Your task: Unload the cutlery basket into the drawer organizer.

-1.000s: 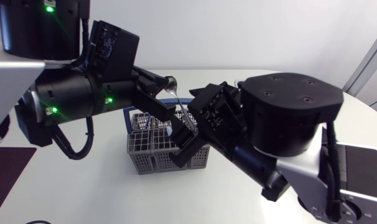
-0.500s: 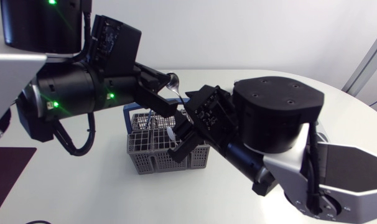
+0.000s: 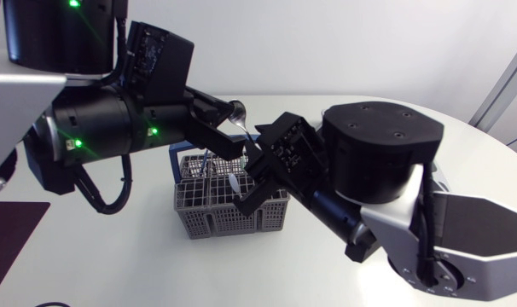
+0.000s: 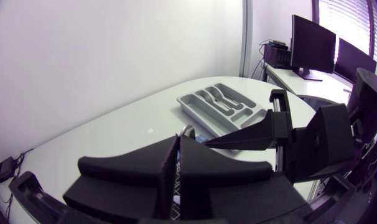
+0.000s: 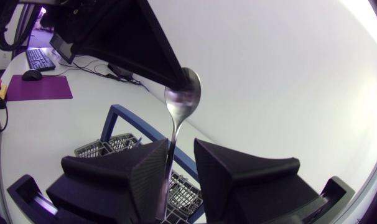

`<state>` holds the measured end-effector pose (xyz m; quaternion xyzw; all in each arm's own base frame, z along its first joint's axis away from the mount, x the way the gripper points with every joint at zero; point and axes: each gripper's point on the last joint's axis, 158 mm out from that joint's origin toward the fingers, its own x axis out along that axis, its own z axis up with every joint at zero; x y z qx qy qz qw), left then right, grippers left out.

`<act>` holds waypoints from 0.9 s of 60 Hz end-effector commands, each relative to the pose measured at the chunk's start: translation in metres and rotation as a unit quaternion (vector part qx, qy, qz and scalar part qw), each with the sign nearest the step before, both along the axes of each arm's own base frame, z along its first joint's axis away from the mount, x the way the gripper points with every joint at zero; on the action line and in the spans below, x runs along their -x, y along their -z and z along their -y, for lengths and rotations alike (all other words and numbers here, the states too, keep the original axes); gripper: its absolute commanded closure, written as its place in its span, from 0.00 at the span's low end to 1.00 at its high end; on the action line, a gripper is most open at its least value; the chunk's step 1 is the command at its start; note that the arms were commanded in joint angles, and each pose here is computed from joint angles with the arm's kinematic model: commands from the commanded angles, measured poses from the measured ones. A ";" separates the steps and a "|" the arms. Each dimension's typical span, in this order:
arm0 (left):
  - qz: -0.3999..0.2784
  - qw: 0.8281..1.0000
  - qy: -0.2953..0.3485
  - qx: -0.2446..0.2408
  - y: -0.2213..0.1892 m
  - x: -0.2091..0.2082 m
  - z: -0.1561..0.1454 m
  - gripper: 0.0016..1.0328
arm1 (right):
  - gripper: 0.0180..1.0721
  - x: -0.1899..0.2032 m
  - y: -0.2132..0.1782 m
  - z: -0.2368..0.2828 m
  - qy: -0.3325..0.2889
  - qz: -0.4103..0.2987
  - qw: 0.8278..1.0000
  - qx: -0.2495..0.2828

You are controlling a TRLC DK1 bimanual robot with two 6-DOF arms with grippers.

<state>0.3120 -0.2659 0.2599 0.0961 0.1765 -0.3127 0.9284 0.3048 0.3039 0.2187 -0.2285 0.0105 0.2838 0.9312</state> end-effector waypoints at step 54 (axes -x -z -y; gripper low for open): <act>0.005 1.000 0.004 0.021 -0.010 0.002 0.006 0.90 | 0.94 -0.008 0.006 -0.002 -0.002 -0.004 1.000 0.005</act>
